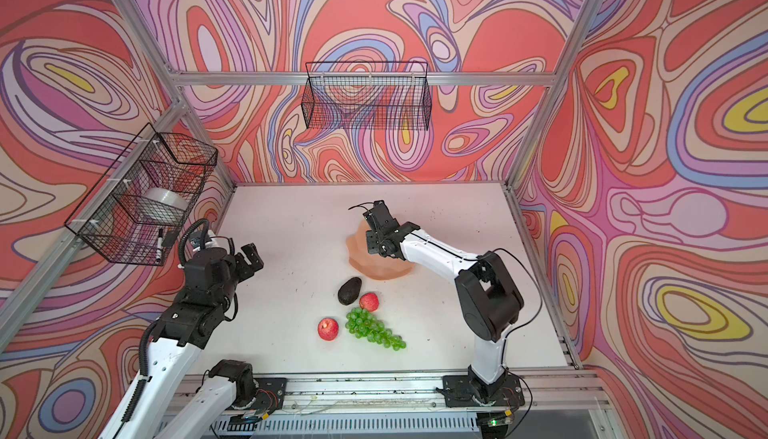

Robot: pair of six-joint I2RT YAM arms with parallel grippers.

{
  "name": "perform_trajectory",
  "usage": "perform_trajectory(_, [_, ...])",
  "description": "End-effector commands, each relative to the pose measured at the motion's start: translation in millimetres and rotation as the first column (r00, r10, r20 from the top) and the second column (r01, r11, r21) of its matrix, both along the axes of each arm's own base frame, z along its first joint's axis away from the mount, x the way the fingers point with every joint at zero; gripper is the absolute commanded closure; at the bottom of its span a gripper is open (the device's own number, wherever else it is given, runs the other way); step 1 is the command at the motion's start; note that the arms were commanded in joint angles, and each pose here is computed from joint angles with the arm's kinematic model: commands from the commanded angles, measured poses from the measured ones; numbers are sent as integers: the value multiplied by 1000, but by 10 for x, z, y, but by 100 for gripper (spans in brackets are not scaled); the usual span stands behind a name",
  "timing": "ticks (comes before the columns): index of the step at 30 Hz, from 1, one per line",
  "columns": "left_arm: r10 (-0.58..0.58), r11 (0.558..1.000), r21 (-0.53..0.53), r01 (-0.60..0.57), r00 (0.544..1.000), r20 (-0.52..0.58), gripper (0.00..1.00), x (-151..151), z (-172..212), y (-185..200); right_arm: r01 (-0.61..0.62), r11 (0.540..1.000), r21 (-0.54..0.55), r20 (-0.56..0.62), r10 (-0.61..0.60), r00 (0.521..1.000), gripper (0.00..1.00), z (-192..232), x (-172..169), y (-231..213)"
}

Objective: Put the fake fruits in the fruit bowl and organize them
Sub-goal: 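Release the avocado into the bowl with the right gripper while the left reaches out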

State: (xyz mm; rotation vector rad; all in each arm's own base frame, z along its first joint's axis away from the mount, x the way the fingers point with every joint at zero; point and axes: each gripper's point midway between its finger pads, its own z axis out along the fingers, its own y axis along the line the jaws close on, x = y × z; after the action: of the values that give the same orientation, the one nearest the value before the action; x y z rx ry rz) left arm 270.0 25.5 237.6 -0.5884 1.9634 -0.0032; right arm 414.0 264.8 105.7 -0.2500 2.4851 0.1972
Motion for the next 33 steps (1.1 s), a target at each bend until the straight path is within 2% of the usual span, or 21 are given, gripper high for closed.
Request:
perform_trajectory(1, [-8, 1000, -28, 7, 999, -40, 1, -79, -14, -22, -31, 999, 41, 0, 31, 1000, 54, -81, 143, 85])
perform_trajectory(9, [-16, 991, -137, -8, 986, -168, 5, -183, -281, -126, -5, 1000, 22, -45, 6, 999, 52, -439, 243, 35])
perform_trajectory(14, [-147, 957, -282, 70, 953, -264, 12, -201, -585, -436, 7, 1000, 19, -61, -6, 998, 44, -524, 255, 11])
perform_trajectory(19, [-268, 902, -408, 143, 925, -270, 18, -284, -750, -788, 9, 1000, 28, -59, -8, 998, 33, -483, 281, 0])
perform_trajectory(22, [-325, 885, -428, 181, 899, -294, 19, -395, -860, -1005, 13, 998, 57, -46, -11, 999, 27, -381, 312, -10])
perform_trajectory(25, [-358, 887, -414, 205, 871, -336, 19, -529, -969, -1161, 22, 996, 86, -12, -21, 1000, 21, -175, 354, -46])
perform_trajectory(33, [-461, 874, -366, 321, 785, -413, 19, -838, -1164, -1603, 37, 975, 217, 154, -72, 985, 12, 751, 271, -219])
